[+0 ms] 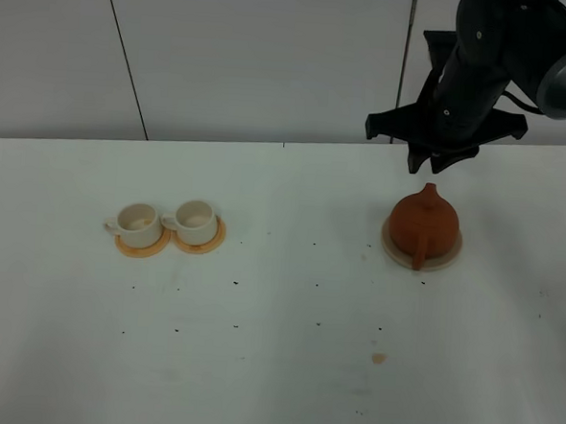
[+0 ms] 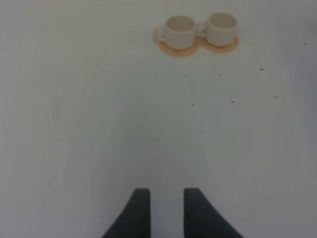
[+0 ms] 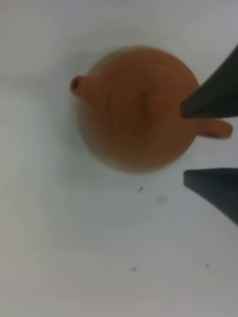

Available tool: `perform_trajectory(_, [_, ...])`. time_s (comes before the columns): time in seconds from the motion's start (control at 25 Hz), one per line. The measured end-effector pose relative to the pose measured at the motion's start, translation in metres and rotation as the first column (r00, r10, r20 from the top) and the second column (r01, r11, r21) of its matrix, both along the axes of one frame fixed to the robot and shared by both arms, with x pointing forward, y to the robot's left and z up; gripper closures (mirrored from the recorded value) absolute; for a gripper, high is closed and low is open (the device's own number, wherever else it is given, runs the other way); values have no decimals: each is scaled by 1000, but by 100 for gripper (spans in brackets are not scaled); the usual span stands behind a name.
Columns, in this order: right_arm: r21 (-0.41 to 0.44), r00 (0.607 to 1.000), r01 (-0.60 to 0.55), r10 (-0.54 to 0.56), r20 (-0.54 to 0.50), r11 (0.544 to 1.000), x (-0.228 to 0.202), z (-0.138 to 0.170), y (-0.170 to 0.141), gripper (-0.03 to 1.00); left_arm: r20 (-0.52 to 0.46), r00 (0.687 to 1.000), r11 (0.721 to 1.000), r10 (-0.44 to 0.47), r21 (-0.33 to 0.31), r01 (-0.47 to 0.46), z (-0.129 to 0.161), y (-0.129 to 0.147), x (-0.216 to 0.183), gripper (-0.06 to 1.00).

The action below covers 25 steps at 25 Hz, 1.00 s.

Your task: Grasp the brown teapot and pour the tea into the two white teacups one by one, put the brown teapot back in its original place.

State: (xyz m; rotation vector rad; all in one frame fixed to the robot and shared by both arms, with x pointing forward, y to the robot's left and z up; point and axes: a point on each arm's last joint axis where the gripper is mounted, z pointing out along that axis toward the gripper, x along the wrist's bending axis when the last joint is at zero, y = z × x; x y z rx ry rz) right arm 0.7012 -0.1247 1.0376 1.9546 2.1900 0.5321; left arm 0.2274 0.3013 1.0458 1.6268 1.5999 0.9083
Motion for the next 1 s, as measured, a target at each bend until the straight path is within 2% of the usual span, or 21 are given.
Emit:
perform_trajectory(0.12, [74,996,85,-82,-31,994,1,1,-3,73,0,1000,1000,0,0,0,0,0,0,71])
perform_trajectory(0.24, [188,985,161,-146,-91,969,4,2,-10,73,0,1000,1000,0,0,0,0,0,0,71])
perform_trajectory(0.32, [225,977,202,-179,-117,953,6,3,-17,73,0,1000,1000,0,0,0,0,0,0,71])
perform_trajectory(0.48, [213,973,213,-186,-138,954,7,-5,-21,73,0,1000,1000,0,0,0,0,0,0,71])
perform_trajectory(0.8, [93,961,210,-188,-203,973,0,-38,-29,73,0,1000,1000,0,0,0,0,0,0,71])
perform_trajectory(1.0, [85,959,207,-185,-213,975,-1,-41,-29,73,0,1000,1000,0,0,0,0,0,0,71])
